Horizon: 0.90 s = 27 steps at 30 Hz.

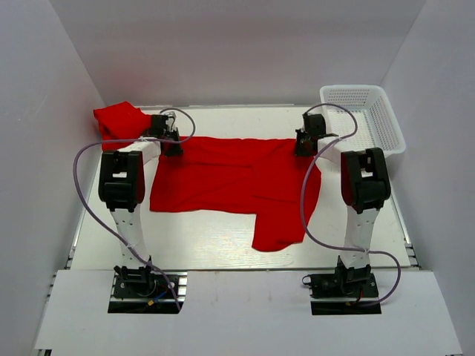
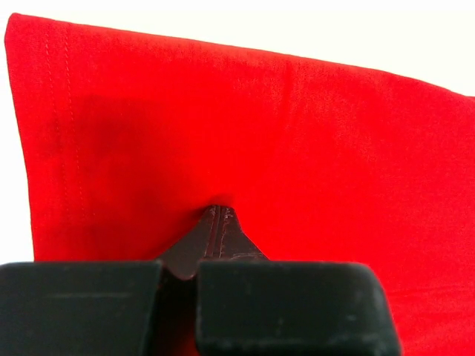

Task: Fold and stack the t-shirts
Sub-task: Fold the flattened tshirt in 1/3 of the way

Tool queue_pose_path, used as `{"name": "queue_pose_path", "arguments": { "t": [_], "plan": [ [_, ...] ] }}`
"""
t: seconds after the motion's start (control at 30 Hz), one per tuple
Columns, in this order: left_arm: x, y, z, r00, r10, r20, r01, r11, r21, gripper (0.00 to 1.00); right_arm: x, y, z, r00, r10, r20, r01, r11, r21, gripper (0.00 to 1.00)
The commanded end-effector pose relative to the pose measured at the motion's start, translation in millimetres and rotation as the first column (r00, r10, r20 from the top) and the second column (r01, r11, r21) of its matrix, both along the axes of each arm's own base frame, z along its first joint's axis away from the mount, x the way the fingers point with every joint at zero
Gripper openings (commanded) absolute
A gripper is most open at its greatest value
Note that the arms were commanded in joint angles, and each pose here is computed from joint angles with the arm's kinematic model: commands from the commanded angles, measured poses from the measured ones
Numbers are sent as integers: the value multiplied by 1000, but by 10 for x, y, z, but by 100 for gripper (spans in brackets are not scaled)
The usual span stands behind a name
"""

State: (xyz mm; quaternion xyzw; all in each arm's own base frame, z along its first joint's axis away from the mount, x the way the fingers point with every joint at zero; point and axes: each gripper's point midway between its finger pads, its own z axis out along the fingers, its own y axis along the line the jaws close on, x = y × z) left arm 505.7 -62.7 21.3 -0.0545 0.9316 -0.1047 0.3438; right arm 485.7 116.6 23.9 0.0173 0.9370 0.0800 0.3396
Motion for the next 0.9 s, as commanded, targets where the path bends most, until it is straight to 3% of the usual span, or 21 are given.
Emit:
{"name": "queue_pose_path", "arguments": {
  "t": [0.0,0.13,0.17,0.23,0.27,0.5,0.67,0.73,0.8,0.87],
  "plan": [
    [125,-20,-35,999,-6,-37,7,1000,28,0,254,51,55,1000,19,3,-19,999,28,0],
    [378,-68,-144,999,-26,-48,27,999,21,0,567,67,16,999,48,5,-48,999,11,0],
    [402,-70,-194,998,-26,-64,27,999,22,0,833,79,310,996,42,80,-44,999,18,0],
    [581,-123,-146,998,-41,-37,41,999,3,0,869,61,54,999,44,21,-44,999,9,0],
    [591,-124,-278,997,-41,-60,41,999,4,0,1053,60,193,997,34,67,-35,999,19,0],
    [951,-172,-193,999,-39,17,40,999,-13,0,1344,33,254,990,42,132,-54,994,91,0],
    [1081,-294,77,993,-73,89,79,995,-66,0,1473,101,644,971,81,225,-104,990,93,0],
    [1050,-310,201,990,-80,117,89,993,-73,13,1480,117,986,953,96,288,-128,987,95,0],
    [1045,-322,677,975,-91,204,108,992,-70,22,1405,134,1527,918,123,378,-165,983,81,0],
    [955,-331,938,963,-106,249,127,990,-67,43,1300,172,2021,877,139,459,-193,979,71,0]
  ]
}}
